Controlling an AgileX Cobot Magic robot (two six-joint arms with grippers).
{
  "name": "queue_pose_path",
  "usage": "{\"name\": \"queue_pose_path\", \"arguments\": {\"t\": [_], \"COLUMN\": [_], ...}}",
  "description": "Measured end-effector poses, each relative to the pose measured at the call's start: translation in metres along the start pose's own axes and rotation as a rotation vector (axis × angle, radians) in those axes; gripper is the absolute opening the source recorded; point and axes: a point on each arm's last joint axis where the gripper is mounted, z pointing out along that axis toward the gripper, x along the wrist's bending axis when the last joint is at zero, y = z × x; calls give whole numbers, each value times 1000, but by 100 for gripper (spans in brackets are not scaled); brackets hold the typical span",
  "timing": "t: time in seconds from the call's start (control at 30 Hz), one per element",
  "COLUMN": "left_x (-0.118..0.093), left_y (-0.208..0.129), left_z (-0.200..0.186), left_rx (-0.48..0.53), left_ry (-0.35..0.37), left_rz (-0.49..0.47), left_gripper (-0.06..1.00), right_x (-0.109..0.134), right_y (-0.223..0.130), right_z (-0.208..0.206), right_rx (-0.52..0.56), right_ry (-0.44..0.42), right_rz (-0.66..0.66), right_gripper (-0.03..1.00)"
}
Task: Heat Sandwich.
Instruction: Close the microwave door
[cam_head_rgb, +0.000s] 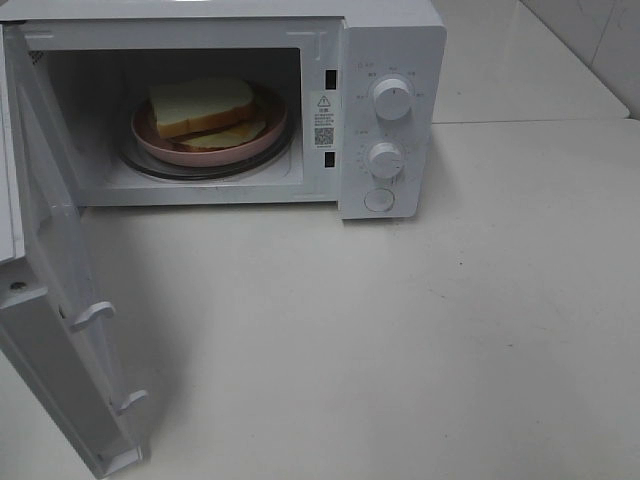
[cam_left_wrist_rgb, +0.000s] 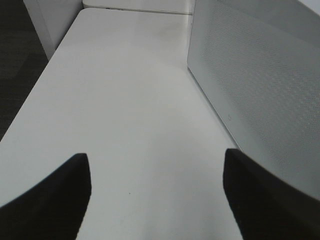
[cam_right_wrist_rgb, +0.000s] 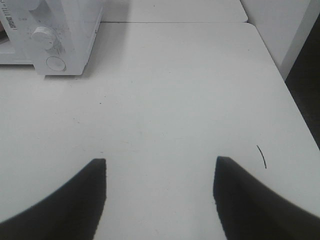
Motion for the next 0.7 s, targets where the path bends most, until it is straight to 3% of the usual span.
{"name": "queue_pose_path", "arguments": {"t": [0.7], "left_x": [0], "left_y": [0], "left_z": [0], "left_rx": [0], "left_ry": [0], "left_rz": [0], "left_gripper": [70], "right_x": [0], "right_y": [0], "right_z": [0], "right_rx": [0], "right_ry": [0], "right_rz": [0], "right_gripper": [61]}}
